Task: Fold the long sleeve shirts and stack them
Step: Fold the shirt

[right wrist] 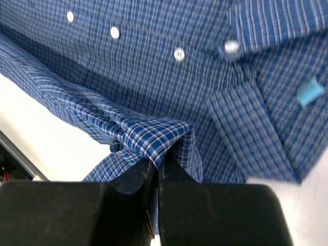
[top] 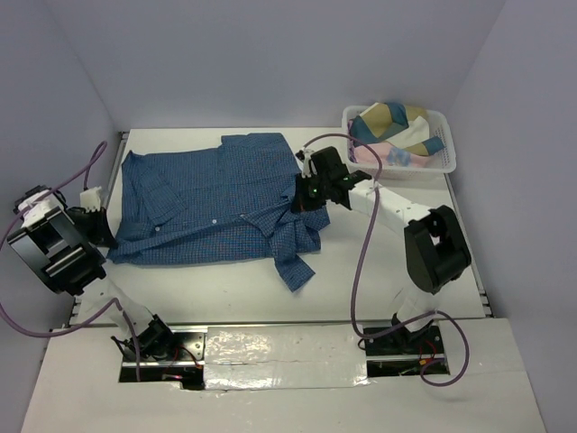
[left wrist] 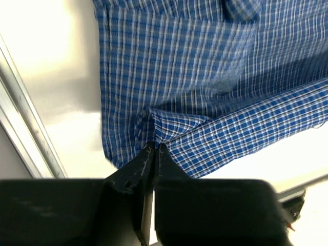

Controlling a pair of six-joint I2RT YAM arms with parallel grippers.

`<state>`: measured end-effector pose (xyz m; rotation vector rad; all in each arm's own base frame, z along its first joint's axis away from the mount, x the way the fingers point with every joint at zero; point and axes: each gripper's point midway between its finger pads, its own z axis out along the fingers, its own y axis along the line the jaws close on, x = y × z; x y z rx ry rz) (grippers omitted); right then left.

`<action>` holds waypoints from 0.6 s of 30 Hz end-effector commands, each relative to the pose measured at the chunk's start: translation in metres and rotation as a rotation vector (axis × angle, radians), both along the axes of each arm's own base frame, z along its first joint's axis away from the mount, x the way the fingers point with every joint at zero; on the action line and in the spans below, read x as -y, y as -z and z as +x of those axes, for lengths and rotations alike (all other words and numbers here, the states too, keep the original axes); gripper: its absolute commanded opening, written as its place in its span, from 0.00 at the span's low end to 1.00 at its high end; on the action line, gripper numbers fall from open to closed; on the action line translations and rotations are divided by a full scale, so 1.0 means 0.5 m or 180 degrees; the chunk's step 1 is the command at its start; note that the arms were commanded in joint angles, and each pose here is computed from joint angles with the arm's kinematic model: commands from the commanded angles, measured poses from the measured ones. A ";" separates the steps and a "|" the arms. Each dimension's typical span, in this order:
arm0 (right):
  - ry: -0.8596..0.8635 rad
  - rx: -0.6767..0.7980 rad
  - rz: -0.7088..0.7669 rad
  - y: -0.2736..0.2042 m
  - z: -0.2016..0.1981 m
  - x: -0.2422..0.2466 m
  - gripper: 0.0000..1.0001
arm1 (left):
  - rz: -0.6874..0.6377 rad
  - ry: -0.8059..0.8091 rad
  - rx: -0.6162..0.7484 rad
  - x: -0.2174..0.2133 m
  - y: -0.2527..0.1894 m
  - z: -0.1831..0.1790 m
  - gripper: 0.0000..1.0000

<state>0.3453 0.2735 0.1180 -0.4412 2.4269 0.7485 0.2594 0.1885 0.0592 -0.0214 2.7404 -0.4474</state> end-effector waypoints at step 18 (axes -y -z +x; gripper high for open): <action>0.0503 -0.0062 0.0224 0.029 0.212 -0.020 0.34 | 0.0439 -0.1011 0.0633 -0.118 -0.043 0.182 0.54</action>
